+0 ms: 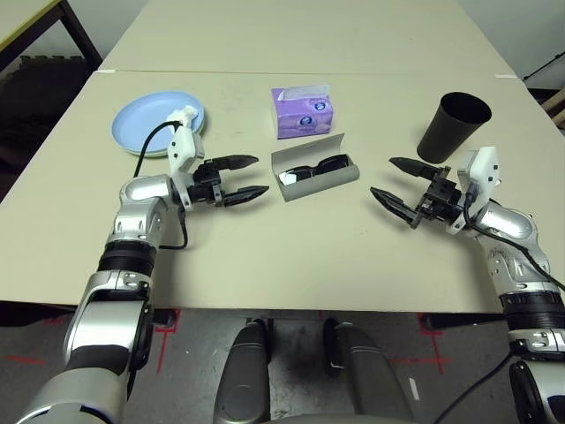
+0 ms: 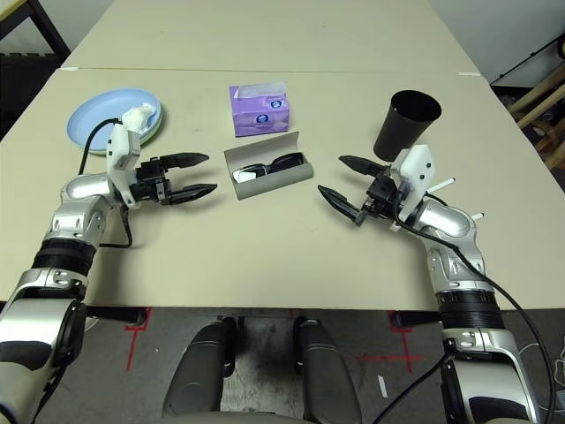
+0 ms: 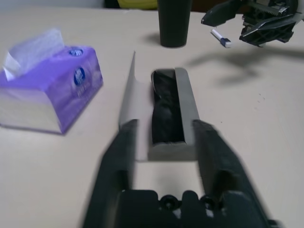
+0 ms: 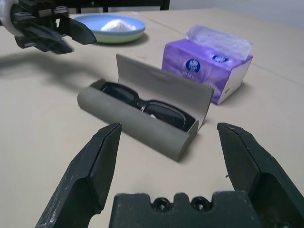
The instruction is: Organize and tidy the items on the table.
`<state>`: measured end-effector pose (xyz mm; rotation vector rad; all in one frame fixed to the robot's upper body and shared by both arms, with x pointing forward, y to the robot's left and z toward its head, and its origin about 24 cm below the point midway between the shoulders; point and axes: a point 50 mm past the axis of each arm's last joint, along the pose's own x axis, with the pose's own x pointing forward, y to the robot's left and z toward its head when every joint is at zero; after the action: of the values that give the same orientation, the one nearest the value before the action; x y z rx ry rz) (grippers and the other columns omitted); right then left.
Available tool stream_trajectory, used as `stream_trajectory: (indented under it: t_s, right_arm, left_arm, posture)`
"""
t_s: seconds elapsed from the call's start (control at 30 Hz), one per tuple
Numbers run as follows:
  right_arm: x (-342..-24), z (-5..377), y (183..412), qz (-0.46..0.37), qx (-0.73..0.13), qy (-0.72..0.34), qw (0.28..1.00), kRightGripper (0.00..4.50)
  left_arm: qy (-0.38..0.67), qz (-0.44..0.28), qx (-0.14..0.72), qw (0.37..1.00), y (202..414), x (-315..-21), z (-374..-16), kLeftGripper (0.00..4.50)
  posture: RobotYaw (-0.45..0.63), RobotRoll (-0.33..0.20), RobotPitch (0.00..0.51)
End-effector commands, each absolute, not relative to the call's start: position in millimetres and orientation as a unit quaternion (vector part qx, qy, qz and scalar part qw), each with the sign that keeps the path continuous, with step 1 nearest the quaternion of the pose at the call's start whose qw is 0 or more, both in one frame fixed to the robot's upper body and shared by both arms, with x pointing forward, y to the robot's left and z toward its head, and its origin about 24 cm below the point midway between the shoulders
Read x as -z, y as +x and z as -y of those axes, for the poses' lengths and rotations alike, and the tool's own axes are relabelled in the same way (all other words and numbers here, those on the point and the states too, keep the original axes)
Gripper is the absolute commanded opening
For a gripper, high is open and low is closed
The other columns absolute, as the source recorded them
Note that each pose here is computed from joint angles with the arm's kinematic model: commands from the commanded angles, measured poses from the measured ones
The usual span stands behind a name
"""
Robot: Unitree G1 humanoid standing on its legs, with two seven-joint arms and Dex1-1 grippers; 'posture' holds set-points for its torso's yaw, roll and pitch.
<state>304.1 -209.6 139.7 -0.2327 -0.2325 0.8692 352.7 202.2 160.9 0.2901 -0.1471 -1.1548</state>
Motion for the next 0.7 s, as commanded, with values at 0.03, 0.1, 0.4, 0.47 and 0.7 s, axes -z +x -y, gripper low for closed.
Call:
stream_trajectory:
  t_s: [0.03,0.1,0.4,0.47,0.7]
  right_arm:
    - [-141,212,302,0.108,-0.416,-0.111,0.896,4.5]
    - [-141,214,300,0.104,-0.416,-0.112,0.896,4.5]
    - [-135,215,296,0.084,-0.416,-0.107,0.899,4.5]
    - [-134,214,295,0.084,-0.417,-0.106,0.899,4.5]
    - [-134,215,294,0.083,-0.416,-0.106,0.899,4.5]
  left_arm:
    - [0.14,0.059,0.542,0.827,356,-157,-202,0.78]
    - [0.14,0.061,0.538,0.829,360,-158,-200,0.02]
    - [0.178,0.057,0.521,0.833,371,-157,-188,0.02]
    - [0.177,0.056,0.512,0.839,374,-157,-187,0.02]
    - [0.17,0.049,0.485,0.856,380,-157,-183,0.02]
  posture:
    - [0.07,0.0,0.204]
    - [0.06,0.0,0.205]
    - [0.05,0.0,0.207]
    - [0.04,0.0,0.207]
    - [0.04,0.0,0.208]
